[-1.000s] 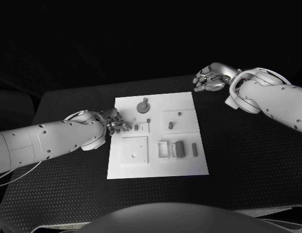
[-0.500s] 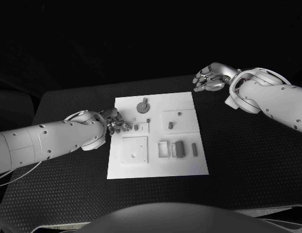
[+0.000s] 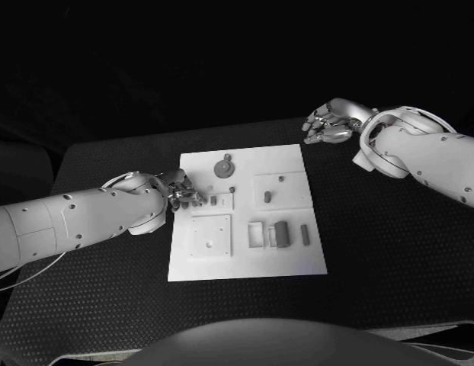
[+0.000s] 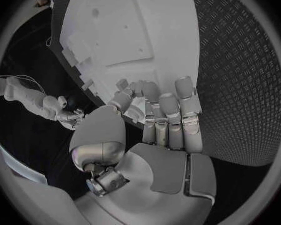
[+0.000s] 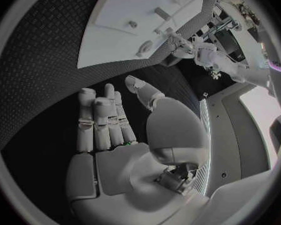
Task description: Assemble the parts on the task board
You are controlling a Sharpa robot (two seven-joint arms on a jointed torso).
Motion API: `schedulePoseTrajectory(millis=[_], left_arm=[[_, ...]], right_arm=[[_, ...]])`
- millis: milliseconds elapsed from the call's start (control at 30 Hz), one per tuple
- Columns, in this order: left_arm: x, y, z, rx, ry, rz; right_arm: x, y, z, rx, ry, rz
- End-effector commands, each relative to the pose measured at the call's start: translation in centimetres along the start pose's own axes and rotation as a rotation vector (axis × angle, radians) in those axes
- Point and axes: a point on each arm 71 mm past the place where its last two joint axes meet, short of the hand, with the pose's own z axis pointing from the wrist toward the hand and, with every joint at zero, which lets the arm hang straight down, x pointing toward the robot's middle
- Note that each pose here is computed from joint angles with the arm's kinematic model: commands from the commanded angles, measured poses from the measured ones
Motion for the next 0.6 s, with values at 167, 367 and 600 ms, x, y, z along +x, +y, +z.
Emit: schedulePoseTrajectory(millis=[167, 367, 600], left_arm=[[0.81, 0.01, 0.03, -0.021, 0.043, 0.015], [0.82, -0.04, 0.04, -0.018, 0.043, 0.007], [0.81, -0.05, 0.02, -0.013, 0.042, 0.005]], right_arm=[[0.07, 0.04, -0.03, -0.005, 0.010, 0.001], [0.07, 0.04, -0.02, -0.006, 0.010, 0.001], [0.08, 0.03, -0.03, -0.005, 0.011, 0.001]])
